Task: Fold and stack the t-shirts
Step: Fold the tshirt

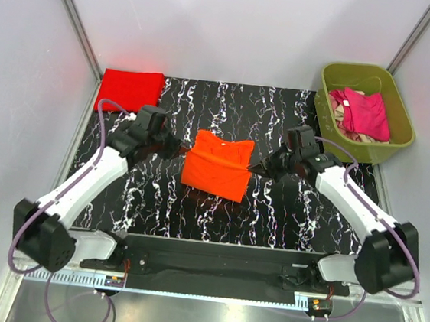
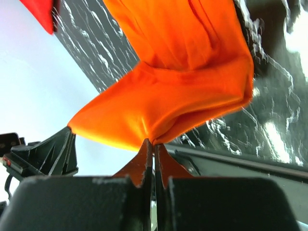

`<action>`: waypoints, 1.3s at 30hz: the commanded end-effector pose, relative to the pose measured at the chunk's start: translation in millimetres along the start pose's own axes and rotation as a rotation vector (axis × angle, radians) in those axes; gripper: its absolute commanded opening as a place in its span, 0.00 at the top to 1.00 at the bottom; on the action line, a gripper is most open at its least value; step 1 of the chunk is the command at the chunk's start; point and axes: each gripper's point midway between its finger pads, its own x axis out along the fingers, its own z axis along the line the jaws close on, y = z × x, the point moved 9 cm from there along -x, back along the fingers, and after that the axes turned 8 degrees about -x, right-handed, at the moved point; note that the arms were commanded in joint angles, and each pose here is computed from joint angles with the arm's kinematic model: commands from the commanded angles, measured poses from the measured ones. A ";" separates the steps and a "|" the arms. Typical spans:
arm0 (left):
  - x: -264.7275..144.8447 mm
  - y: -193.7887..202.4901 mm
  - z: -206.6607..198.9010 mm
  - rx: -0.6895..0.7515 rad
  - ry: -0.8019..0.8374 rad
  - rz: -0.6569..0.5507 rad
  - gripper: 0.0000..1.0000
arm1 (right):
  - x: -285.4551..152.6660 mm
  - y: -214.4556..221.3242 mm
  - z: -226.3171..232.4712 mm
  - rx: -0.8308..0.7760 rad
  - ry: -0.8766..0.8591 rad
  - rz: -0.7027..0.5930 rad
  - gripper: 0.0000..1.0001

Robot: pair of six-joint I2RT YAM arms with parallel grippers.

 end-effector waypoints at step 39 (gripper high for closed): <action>144.6 -115.4 -62.5 0.022 0.129 0.059 1.00 | 84.3 -152.4 41.2 -0.093 -0.113 0.154 1.00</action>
